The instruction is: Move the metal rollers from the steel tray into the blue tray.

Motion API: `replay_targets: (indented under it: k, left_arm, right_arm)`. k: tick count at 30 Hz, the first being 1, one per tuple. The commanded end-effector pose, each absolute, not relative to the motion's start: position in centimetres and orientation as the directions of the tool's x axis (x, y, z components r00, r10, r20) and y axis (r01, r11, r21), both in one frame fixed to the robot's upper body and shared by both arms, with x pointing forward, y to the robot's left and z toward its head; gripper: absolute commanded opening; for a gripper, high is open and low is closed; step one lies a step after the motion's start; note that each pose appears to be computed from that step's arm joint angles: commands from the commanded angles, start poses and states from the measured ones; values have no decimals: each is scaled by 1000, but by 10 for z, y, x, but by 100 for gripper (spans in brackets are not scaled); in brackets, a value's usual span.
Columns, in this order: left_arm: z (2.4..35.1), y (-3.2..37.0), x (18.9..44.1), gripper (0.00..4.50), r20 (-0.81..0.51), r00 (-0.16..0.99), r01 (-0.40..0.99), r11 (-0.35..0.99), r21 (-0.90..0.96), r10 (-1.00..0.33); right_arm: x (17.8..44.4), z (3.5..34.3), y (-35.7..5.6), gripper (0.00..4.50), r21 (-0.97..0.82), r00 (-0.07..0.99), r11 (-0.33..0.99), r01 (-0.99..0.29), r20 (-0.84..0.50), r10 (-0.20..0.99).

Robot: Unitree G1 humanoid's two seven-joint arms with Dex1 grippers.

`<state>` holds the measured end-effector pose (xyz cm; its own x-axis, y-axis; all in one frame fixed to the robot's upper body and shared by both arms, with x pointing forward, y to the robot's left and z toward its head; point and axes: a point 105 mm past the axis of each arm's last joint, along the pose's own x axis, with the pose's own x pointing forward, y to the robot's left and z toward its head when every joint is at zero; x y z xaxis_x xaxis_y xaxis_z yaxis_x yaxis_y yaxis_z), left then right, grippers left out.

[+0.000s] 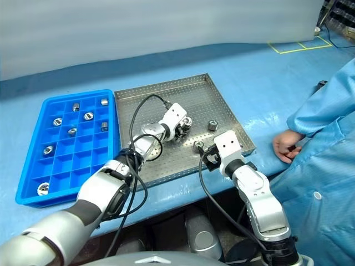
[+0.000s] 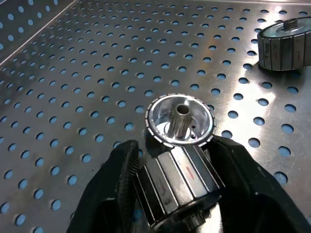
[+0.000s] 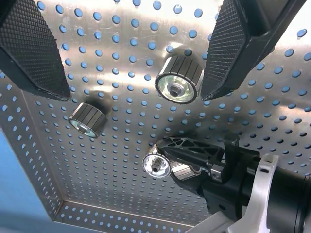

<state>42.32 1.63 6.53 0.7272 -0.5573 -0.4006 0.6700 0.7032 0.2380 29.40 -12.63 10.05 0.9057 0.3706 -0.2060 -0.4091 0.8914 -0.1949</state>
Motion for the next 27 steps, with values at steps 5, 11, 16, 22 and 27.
replay_targets:
  k: [5, 11, 16, 22, 27]
  left_arm:
    - [87, 19, 424, 207, -300, 721, 672, 736, 81, -625]
    - [118, 34, 398, 207, -202, 563, 804, 588, -88, -801]
    - [138, 55, 364, 207, -172, 471, 870, 488, -75, -865]
    - [165, 64, 339, 207, -8, 445, 868, 433, -244, -896]
    - [152, 66, 310, 207, -97, 358, 913, 370, -171, -929]
  right_arm:
    - [297, 111, -125, 450, -220, 916, 891, -397, -159, 369]
    - [297, 114, -129, 450, -208, 924, 902, -378, -144, 354]
    - [296, 124, -123, 450, -139, 908, 898, -418, -97, 408]
    - [291, 137, -105, 450, -72, 855, 852, -519, -22, 518]
    - [283, 157, -93, 450, 3, 788, 790, -612, 84, 610]
